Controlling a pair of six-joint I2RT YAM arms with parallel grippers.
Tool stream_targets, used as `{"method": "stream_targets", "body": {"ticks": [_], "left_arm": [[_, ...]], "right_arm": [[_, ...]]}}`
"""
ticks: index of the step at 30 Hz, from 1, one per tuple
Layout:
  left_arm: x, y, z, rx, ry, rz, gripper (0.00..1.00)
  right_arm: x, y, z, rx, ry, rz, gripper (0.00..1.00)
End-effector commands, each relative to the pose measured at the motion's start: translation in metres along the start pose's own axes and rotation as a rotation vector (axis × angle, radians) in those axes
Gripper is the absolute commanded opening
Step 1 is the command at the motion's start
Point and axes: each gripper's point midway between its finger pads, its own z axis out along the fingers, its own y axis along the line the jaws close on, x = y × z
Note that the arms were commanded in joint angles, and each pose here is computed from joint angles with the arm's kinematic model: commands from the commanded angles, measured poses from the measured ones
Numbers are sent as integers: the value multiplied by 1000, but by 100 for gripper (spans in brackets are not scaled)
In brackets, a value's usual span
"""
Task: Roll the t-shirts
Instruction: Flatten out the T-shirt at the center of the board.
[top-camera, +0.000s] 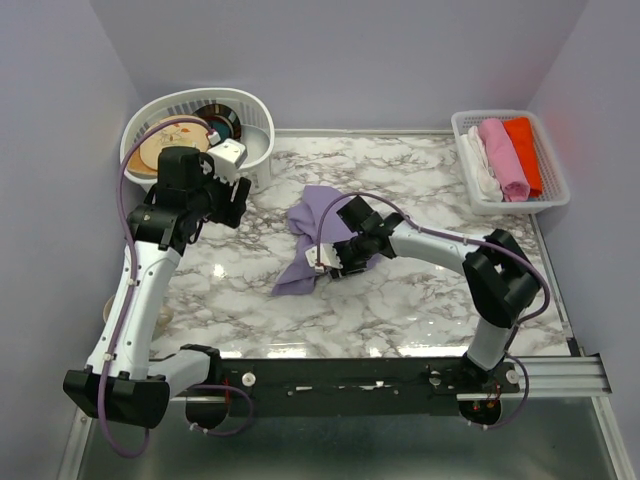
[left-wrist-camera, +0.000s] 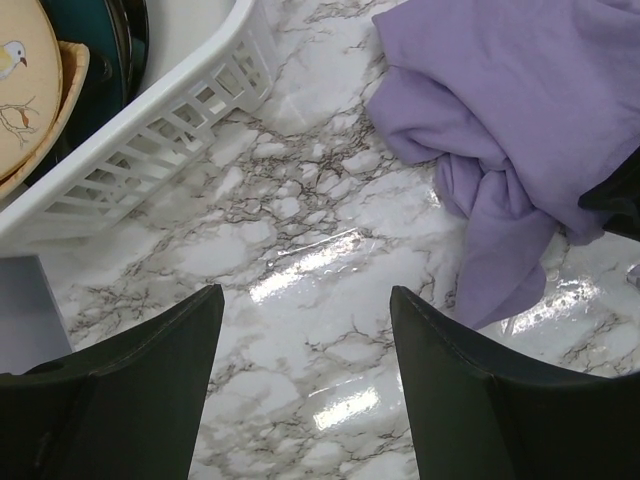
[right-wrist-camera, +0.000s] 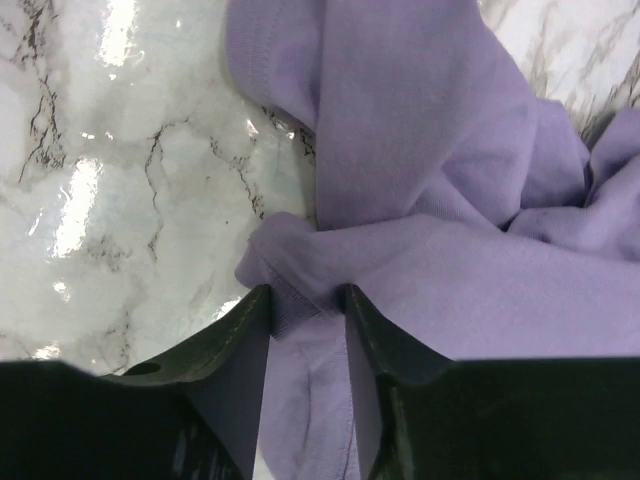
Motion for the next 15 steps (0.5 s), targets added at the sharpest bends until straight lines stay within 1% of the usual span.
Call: {"method": "stream_targets", "body": {"ticks": [1,2,3,6,8,10,15], "left_arm": [[-4,-2,2,18,-24,-13,77],[-4,-3,3,26,-23,-12,77],[-4,-4,4,33,-22,-11,76],[1,-8,11,66,-10,-6,76],[7,-11,19,88,9,-5,76],[15,-17,26,124,27,-7,75],[28,-29,38,171,29,2,74]], "right_arm": [[2,-13,-2,57,44,16,36],[1,-16,-7,74,50,19,31],[0,-16,-11,80,58,21,18],[-9,-20,-30,122,55,28,1],[-18,-22,-44,152,41,49,1],[-36,-29,-71,212,9,60,1],[-93,-67,-160,456,-102,98,1]]}}
